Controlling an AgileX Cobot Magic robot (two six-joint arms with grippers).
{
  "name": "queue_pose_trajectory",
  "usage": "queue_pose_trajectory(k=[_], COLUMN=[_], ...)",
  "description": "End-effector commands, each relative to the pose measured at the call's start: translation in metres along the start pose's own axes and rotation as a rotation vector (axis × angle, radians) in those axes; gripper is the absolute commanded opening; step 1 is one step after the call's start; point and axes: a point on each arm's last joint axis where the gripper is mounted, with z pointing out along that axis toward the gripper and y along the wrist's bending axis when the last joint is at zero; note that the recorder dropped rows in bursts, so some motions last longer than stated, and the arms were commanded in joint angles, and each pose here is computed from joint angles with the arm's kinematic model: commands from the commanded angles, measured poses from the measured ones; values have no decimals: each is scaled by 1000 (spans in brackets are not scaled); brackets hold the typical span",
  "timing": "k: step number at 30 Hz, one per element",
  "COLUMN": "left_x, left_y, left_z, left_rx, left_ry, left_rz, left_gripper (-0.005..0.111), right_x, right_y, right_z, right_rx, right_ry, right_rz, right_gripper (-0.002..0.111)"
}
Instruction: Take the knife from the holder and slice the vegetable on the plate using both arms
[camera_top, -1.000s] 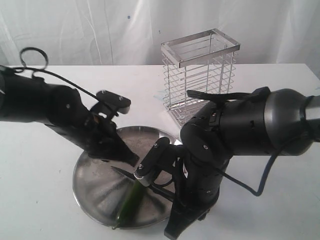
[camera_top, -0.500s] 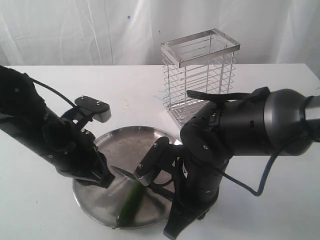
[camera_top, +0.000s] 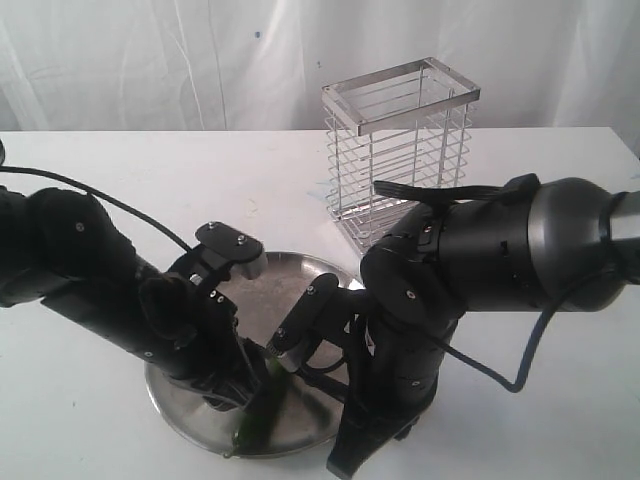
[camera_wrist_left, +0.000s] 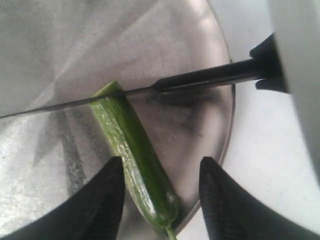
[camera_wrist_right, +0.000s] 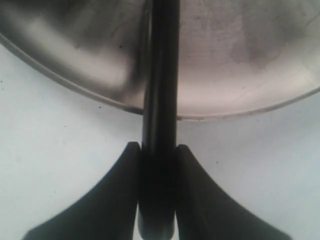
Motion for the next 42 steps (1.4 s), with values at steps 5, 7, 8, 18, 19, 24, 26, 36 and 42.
queue_pose_trajectory(k=[5,7,8,18,19,24,26,36,42], left_x=[8,10,10,13,13,12,12,16,18], left_y=[8,7,7,10,10,13,13,51,64], left_z=[26,32,34,49,49,49,49,35,30], left_rx=[-23,-21,-24,-63,-68,-93,-97,-133,-152], left_ry=[52,71,73,85,83,67,68,74,70], left_rz=[-29,-27,-25,-30,-24,-27,-19,-149,-180], left_gripper=[57,58,58,50,49,48,48,48,48], right_x=[-1,-1,-1,0,0,2,3,3,3], right_y=[0,0,0,0,0,0,0,0,0], right_z=[-1,-1,-1,-1,-1,-1,-1,-1,-1], right_rx=[4,4,5,4,4,1,0,0,-1], right_ry=[-7,-9,-11,-2,3,26,30,35,41], right_rz=[-8,-8,-10,-10,-10,-10,-10,-10,-10], right_gripper=[0,0,0,0,0,0,0,0,0])
